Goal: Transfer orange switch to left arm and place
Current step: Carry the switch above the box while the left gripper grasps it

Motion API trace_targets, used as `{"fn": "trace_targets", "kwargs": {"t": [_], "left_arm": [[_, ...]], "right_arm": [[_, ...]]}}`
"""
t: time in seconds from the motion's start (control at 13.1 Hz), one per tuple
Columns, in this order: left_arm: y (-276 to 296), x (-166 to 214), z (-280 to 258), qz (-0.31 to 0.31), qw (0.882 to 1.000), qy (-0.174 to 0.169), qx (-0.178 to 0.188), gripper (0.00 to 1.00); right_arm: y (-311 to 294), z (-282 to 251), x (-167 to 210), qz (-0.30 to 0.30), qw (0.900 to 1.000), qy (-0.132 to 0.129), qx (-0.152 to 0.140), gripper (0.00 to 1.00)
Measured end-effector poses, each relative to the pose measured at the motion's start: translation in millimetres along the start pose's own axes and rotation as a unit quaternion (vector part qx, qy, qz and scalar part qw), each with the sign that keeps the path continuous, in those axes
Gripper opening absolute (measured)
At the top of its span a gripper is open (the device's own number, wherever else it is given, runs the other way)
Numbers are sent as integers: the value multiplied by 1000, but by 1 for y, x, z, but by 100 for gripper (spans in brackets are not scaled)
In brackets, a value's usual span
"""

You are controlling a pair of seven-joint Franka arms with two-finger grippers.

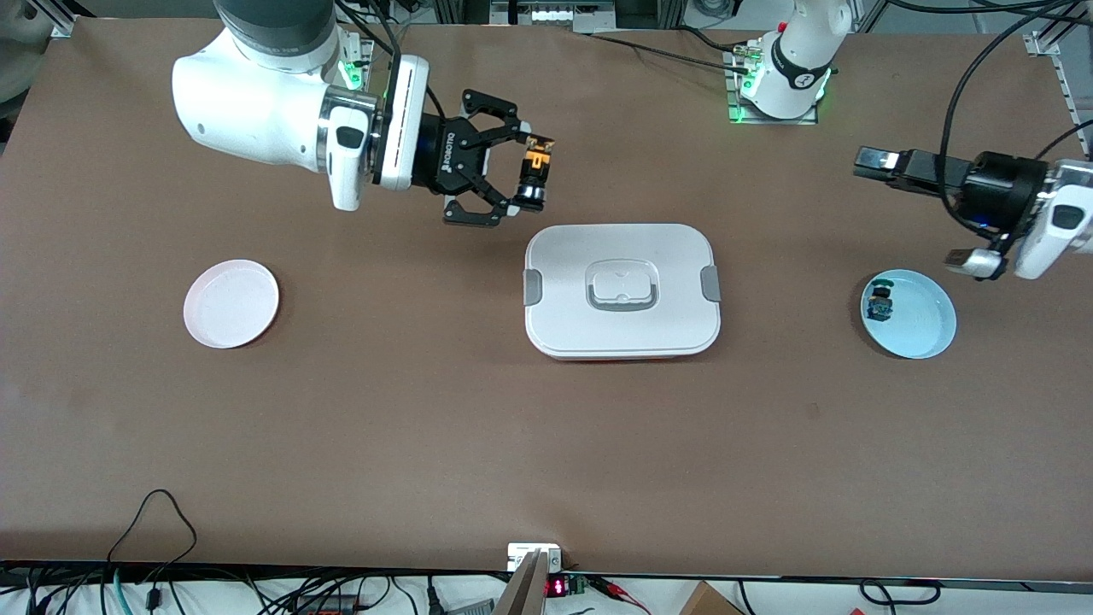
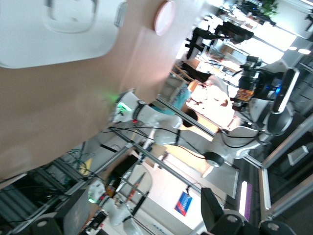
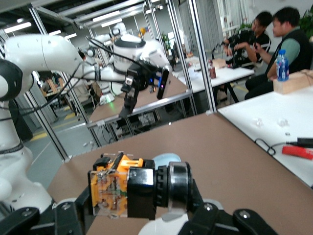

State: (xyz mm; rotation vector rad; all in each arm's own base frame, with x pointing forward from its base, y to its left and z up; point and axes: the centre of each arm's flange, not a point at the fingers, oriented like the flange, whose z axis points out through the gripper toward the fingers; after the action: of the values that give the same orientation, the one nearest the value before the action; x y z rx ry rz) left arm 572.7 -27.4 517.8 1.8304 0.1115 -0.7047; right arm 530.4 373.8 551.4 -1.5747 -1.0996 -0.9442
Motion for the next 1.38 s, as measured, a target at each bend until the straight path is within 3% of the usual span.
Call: {"fn": "trace_targets", "kwargs": {"t": [0.23, 0.38, 0.69, 0.99, 1.38], "left_arm": [[26, 26, 69, 9, 998, 17, -59, 100], [45, 31, 114, 14, 998, 25, -61, 100], [81, 24, 162, 10, 997, 54, -54, 100], [105, 28, 207, 0, 993, 96, -72, 100], [110, 30, 227, -5, 991, 106, -86, 100]], "right_arm": [[3, 11, -12, -13, 998, 54, 6, 72], [2, 27, -24, -16, 997, 74, 15, 72], [-3, 50, -40, -39, 996, 80, 28, 72], [-7, 58, -43, -37, 995, 88, 32, 72], [-20, 73, -44, -26, 993, 108, 41, 72]]}}
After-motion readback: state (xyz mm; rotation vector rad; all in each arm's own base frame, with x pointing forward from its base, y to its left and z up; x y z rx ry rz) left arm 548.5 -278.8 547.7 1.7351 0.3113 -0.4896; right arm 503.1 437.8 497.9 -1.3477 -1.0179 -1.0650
